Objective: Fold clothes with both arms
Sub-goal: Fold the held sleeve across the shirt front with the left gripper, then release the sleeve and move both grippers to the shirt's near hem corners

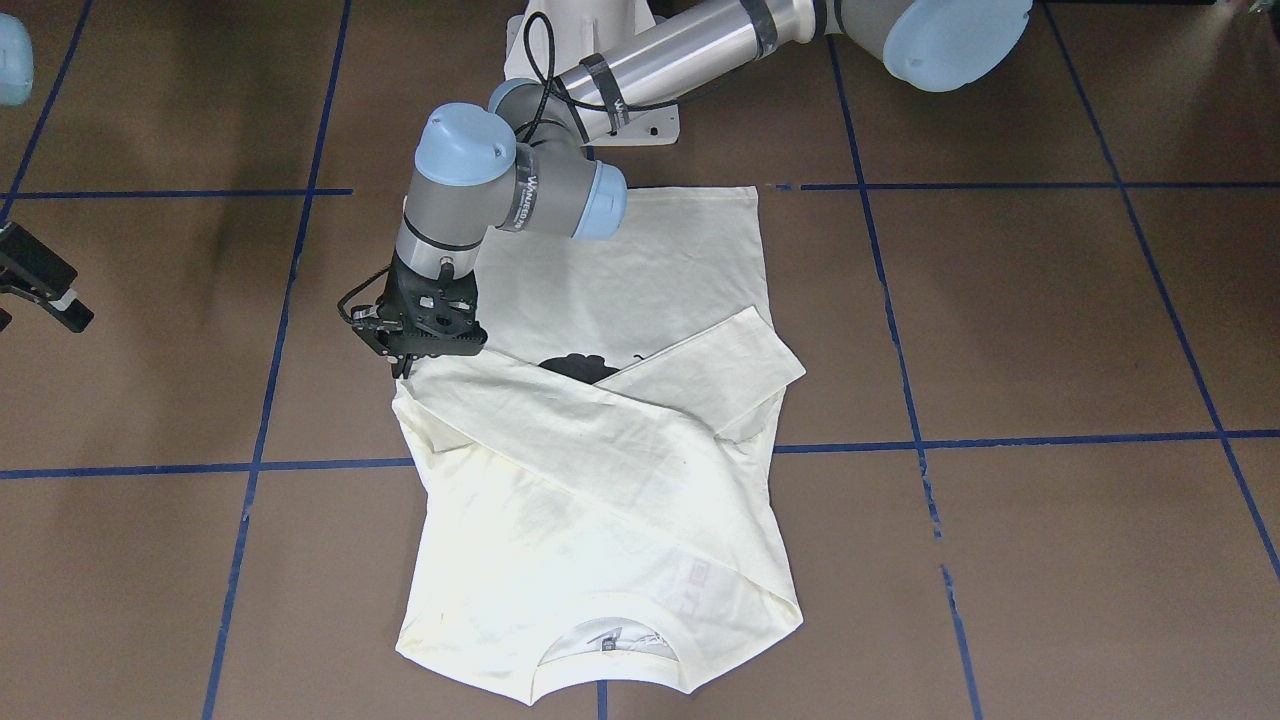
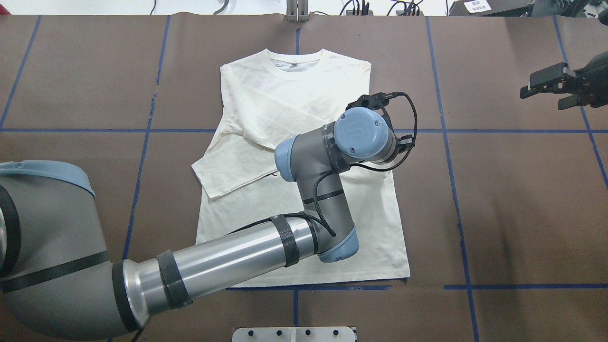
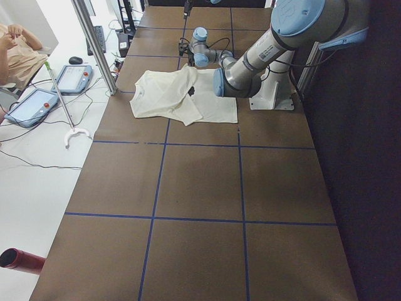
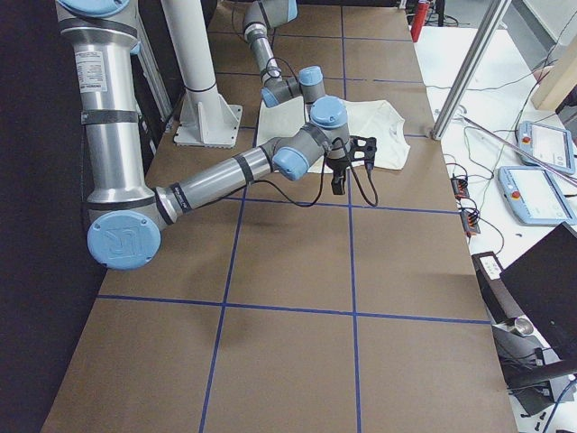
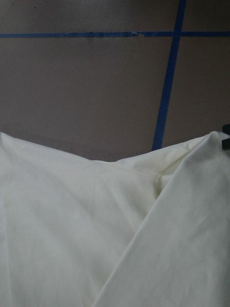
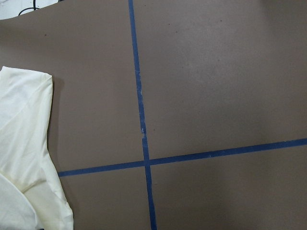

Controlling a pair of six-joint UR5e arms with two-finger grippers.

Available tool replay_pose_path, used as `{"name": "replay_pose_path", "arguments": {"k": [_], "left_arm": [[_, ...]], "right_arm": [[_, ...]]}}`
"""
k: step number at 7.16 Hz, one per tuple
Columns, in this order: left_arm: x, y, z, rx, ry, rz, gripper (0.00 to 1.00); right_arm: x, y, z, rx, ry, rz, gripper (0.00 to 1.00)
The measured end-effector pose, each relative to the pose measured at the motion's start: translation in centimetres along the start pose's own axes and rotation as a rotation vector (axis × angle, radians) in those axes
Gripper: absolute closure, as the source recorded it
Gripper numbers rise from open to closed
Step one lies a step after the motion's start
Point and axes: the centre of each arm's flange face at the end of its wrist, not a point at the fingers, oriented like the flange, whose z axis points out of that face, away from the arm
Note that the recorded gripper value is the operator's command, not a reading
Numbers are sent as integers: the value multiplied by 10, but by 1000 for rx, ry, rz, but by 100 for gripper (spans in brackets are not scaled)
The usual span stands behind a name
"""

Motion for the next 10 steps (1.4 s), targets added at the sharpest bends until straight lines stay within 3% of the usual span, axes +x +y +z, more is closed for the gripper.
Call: {"name": "replay_pose_path", "arguments": {"k": [1, 2, 4, 6, 8, 9, 10], "left_arm": [[2, 10, 2, -10, 1, -9, 55], [1, 13, 4, -13, -2, -16, 36], [0, -12, -5, 9, 2, -29, 34], [-31, -68, -53, -30, -12, -50, 34], [-115, -94, -146, -42, -18, 8, 36], [-157, -98, -193, -28, -31, 63, 42], [-191, -100, -225, -29, -54, 105, 43]], "right_arm": [[-1, 1, -1, 0, -1, 2, 0], [-1, 1, -1, 0, -1, 4, 0], [-2, 2, 2, -3, 1, 5, 0], [-29, 16, 19, -26, -6, 29, 0], [-85, 69, 47, -78, -18, 141, 0], [-116, 112, 70, -101, -8, 187, 0], [-148, 166, 96, -86, 10, 207, 5]]}}
